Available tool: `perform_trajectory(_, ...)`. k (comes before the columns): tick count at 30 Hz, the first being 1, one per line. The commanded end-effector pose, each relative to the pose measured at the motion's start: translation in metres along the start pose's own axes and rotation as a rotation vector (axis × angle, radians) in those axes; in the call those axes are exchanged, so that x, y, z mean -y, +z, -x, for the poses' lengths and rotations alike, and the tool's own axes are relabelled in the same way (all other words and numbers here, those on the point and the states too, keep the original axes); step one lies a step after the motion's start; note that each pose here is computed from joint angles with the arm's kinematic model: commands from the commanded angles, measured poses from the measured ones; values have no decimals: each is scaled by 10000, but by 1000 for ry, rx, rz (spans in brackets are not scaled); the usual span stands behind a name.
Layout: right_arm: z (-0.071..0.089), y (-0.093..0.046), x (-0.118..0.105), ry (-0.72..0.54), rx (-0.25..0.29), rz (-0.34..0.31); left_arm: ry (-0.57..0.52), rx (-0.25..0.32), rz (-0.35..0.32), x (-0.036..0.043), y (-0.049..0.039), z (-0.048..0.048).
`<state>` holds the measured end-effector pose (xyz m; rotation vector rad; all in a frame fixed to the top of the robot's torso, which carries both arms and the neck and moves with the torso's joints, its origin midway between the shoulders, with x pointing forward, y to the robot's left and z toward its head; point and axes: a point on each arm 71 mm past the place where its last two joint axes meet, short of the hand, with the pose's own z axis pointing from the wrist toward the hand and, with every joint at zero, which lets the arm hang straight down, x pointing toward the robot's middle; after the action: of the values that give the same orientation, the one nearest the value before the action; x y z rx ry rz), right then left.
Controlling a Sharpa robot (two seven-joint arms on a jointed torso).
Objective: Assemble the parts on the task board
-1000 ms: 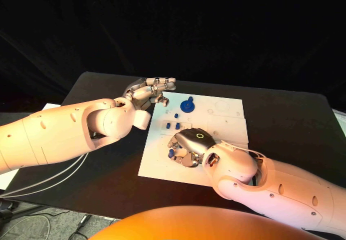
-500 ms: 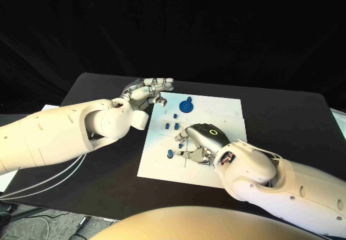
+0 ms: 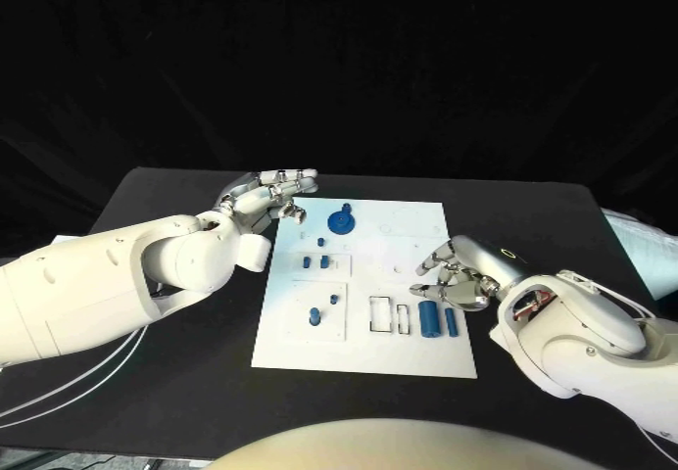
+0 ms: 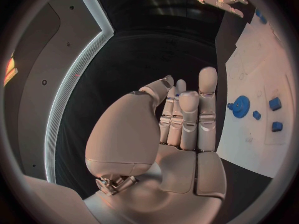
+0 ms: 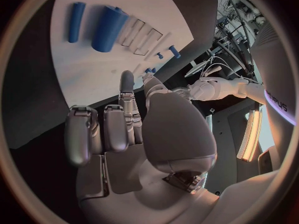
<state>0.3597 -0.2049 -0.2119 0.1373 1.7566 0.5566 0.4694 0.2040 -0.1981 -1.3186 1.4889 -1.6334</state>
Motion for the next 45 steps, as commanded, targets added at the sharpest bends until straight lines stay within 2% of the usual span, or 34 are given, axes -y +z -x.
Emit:
perform_trajectory(1, -46, -59, 134, 68, -61, -116, -5, -22, -5, 3, -1, -19)
perform_trajectory(7, -119, -132, 240, -47, -114, -128, -7, -29, -7, -1, 2, -26)
perform_trajectory(15, -195, -120, 239, -121, -147, -121, -7, -30, -5, -6, 4, -29)
perform_trajectory(31, -335, -55, 226, -199, -195, -116, -8, -33, -2, -10, 5, -34)
perform_trajectory(45, -462, 19, 246, -209, -223, -126, -9, -36, 4, -18, 4, -35)
